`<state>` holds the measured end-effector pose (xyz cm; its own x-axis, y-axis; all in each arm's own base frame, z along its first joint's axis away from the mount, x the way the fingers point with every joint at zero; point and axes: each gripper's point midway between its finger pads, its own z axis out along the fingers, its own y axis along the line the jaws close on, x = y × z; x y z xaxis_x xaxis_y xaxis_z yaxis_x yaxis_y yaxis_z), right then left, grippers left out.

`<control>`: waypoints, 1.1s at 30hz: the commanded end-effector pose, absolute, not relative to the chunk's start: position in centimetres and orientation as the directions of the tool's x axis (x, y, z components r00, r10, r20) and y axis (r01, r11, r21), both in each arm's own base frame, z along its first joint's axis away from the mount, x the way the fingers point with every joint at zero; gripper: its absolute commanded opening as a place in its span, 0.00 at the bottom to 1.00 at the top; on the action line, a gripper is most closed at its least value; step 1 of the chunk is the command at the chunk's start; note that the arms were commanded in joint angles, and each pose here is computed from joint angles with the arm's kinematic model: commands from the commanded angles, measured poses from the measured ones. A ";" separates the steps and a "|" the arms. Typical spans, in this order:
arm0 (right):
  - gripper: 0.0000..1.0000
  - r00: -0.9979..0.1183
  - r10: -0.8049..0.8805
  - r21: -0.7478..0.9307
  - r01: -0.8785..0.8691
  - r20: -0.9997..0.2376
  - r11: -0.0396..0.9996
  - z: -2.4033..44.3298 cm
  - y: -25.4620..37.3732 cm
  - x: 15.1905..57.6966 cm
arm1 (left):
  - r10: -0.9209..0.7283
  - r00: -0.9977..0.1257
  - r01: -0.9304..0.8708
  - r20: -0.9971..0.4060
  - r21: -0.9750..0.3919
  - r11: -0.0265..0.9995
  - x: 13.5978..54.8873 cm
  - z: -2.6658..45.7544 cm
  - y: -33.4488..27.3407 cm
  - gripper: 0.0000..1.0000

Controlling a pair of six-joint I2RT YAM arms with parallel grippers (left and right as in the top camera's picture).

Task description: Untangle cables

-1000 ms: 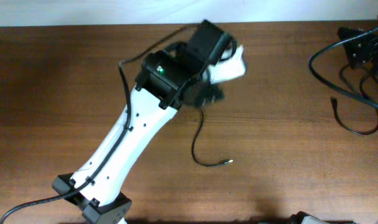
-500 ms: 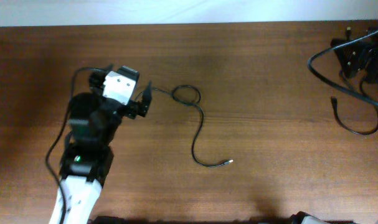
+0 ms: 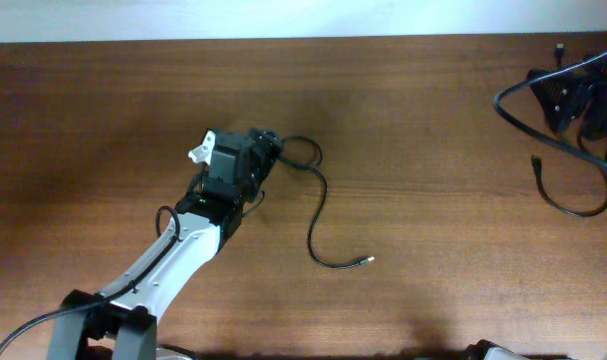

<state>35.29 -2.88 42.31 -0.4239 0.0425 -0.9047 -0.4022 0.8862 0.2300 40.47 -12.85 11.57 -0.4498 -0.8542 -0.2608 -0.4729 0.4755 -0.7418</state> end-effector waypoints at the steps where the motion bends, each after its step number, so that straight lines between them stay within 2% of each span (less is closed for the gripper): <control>1: 0.99 -0.417 0.036 0.225 -0.415 -0.908 0.882 42.6 -2.6 34.9 | -0.859 -0.436 -0.521 -0.268 -0.703 0.484 41.2 7.8 -12.8 0.95; 2: 0.99 -0.416 0.036 0.225 -0.415 -0.908 0.882 42.6 -2.6 34.9 | -0.846 -0.470 -0.529 -0.254 -0.686 0.500 41.2 5.7 -13.9 0.94; 4: 0.99 -0.416 0.036 0.225 -0.415 -0.908 0.882 42.6 -2.6 34.9 | -0.807 -0.551 -0.446 -0.213 -0.742 0.501 42.2 3.3 -18.1 0.90; 6: 0.99 -0.417 0.036 0.225 -0.415 -0.908 0.882 42.6 -2.6 34.9 | -0.801 -0.557 -0.414 -0.220 -0.763 0.497 42.7 3.1 -19.1 0.88; 9: 0.99 -0.417 0.036 0.226 -0.414 -0.908 0.882 42.6 -2.6 34.9 | -0.801 -0.557 -0.421 -0.219 -0.756 0.501 42.6 2.9 -19.0 0.74; 11: 0.99 -0.419 0.037 0.228 -0.414 -0.907 0.882 42.6 -2.6 34.8 | -0.799 -0.561 -0.436 -0.217 -0.743 0.508 42.3 2.5 -18.8 0.40; 17: 0.99 -0.426 0.041 0.234 -0.412 -0.904 0.881 42.4 -2.6 34.8 | -0.778 -0.579 -0.422 -0.242 -0.728 0.540 42.1 2.3 -18.8 0.40; 21: 0.99 -0.426 0.041 0.234 -0.412 -0.904 0.881 42.4 -2.6 34.8 | -0.775 -0.582 -0.420 -0.247 -0.724 0.547 42.1 2.2 -18.7 0.00; 27: 0.99 -0.429 0.042 0.236 -0.411 -0.902 0.881 42.4 -2.6 34.7 | -0.754 -0.611 -0.360 -0.240 -0.765 0.535 43.0 3.9 -20.1 0.00; 28: 0.99 -0.430 0.043 0.237 -0.410 -0.902 0.880 42.4 -2.5 34.7 | -0.752 -0.611 -0.364 -0.247 -0.756 0.544 43.1 3.8 -20.0 0.10; 29: 0.99 -0.430 0.029 0.227 -0.417 -0.903 0.880 42.2 -2.5 34.6 | -0.747 -0.615 -0.369 -0.251 -0.746 0.554 42.9 3.6 -19.8 0.36; 33: 0.99 -0.428 0.007 0.209 -0.429 -0.904 0.879 42.0 -2.4 34.5 | -0.747 -0.606 -0.412 -0.273 -0.695 0.588 42.4 2.4 -18.7 0.33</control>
<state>34.79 -2.63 41.55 -0.4473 0.0241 -0.8940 -0.4110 0.8823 0.2294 42.11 -19.49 2.86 -0.6160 -0.7500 -0.2409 -0.4002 0.5614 -0.7243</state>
